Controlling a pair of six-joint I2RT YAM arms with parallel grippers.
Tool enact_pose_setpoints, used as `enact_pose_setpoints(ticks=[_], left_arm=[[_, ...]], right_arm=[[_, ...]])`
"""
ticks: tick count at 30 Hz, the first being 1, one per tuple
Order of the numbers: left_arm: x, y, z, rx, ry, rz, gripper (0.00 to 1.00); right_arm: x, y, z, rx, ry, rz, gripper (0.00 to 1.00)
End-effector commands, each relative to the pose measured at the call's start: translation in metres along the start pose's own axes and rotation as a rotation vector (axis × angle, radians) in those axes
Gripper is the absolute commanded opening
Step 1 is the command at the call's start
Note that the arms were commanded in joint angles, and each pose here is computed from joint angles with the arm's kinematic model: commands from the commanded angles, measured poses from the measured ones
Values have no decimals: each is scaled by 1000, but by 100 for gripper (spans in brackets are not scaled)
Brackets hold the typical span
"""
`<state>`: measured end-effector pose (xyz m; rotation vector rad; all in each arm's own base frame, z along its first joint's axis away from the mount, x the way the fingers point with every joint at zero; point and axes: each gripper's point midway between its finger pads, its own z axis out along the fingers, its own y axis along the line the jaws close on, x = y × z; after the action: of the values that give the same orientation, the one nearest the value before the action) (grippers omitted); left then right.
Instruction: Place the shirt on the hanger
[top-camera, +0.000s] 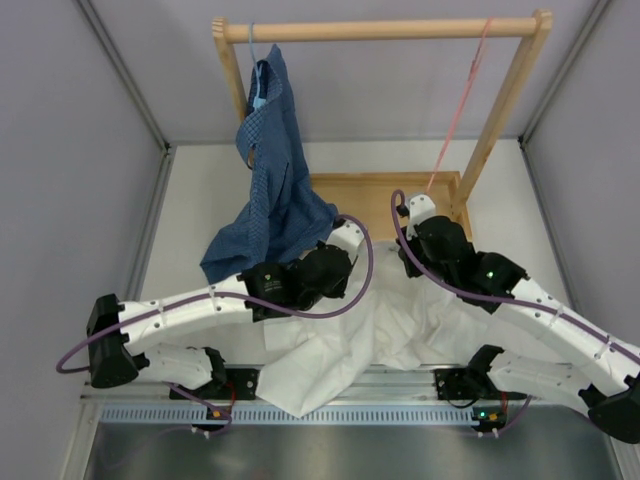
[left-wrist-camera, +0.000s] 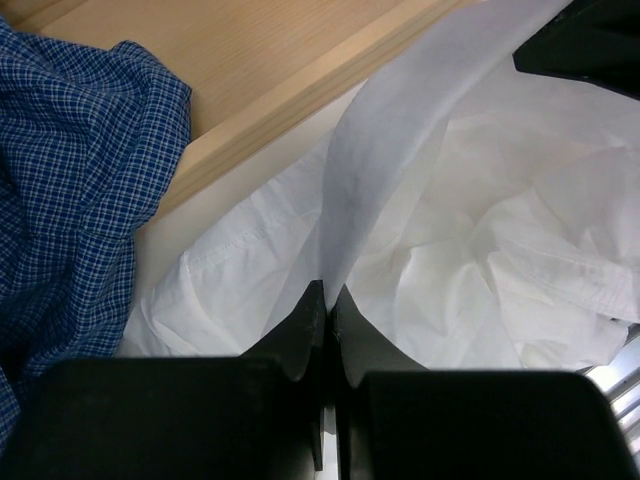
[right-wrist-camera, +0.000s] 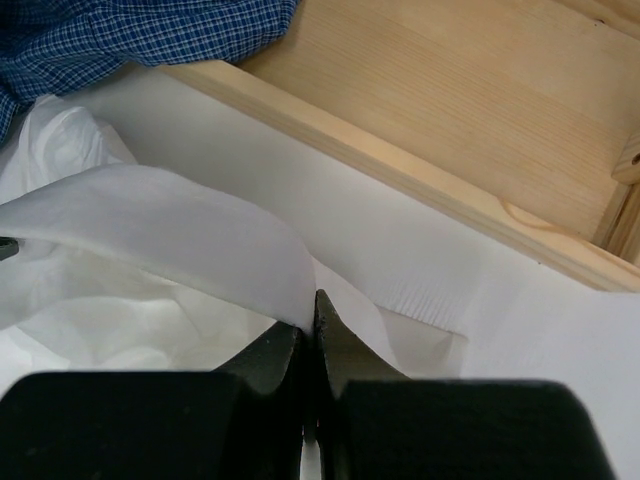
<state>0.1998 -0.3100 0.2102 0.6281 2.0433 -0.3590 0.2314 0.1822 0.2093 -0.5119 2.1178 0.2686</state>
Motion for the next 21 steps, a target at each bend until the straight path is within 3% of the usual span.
enact_pose_setpoints(ticks=[1,3,4,6,8,9,11,17,21], left_arm=[[-11,-6,-1,25,-27,-18,0],[-12,-6,-2,27,-32,-29,0],[-16,-6,-4,27,-41,-40,0],[-24,-5,-11,35,-66,-69,0],[-32,-3,-18,36,-91,-107,0],[-34,1,-20,21,-102,-123,0],[-31,3,-20,8,-102,-164,0],[1,-1,-10,15,-50,-269,0],[27,-13,-6,91,-16,-326,0]], right_arm=[[-15,-2,-6,0,-33,28,0],[-13,-1,-5,-10,-31,29,9],[-12,-1,-5,-17,-30,32,20],[-13,-1,-6,-33,-38,55,23],[-18,5,-12,-67,-57,86,56],[-24,6,-21,-87,-89,100,81],[-38,7,-35,-109,-149,129,99],[-87,-37,-83,83,-349,258,99],[-112,-63,-96,230,-375,275,99]])
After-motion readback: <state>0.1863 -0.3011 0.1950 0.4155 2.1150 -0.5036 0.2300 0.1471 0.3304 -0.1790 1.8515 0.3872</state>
